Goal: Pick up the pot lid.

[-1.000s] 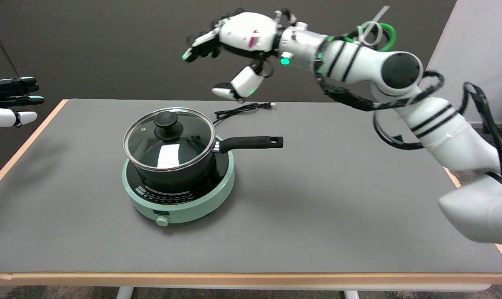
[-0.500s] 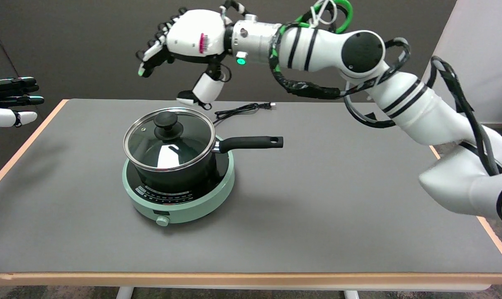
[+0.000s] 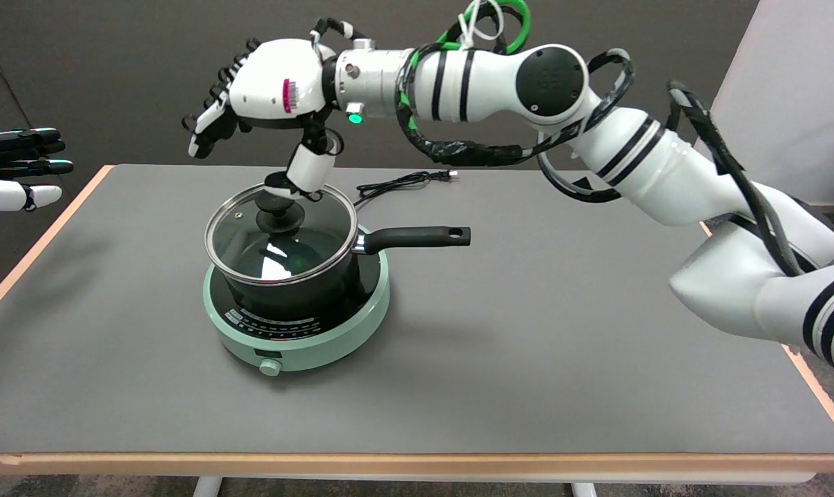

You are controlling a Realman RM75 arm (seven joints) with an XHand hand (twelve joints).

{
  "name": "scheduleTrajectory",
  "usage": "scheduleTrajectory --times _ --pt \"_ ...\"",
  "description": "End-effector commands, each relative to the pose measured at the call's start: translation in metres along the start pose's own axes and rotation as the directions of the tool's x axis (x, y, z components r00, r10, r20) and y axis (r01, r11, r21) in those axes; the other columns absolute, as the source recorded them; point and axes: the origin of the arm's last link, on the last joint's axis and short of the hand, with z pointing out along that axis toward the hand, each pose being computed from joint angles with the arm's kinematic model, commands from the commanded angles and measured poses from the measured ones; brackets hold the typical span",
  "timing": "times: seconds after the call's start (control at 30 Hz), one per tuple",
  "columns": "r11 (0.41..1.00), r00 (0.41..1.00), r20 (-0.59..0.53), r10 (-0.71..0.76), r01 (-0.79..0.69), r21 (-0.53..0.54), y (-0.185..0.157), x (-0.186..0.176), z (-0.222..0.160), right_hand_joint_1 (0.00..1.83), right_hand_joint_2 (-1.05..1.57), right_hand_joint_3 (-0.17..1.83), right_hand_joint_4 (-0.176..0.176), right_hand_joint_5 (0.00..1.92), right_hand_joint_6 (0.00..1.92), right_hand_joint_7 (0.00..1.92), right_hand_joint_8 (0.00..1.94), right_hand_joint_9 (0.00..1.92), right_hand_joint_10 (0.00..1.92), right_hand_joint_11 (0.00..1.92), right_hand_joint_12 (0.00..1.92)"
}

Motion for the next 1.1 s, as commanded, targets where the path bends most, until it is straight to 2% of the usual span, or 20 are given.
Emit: scheduleTrajectory --times 0.03,0.53,1.1 --pt "0.998 0.995 0.092 0.037 -0.040 0.037 -0.008 -0.019 0.034 0.82 0.57 0.97 0.176 0.44 0.20 0.65 0.23 0.69 0.45 0.43 0.68" --pt "0.999 0.987 0.157 0.029 -0.032 0.017 -0.009 -0.049 0.032 0.72 0.55 0.95 0.176 0.44 0.19 0.63 0.22 0.67 0.43 0.42 0.69" --pt "1.000 0.976 0.216 -0.007 0.010 -0.014 0.001 -0.066 0.026 0.81 0.59 0.95 0.176 0.53 0.27 0.65 0.21 0.68 0.42 0.42 0.67"
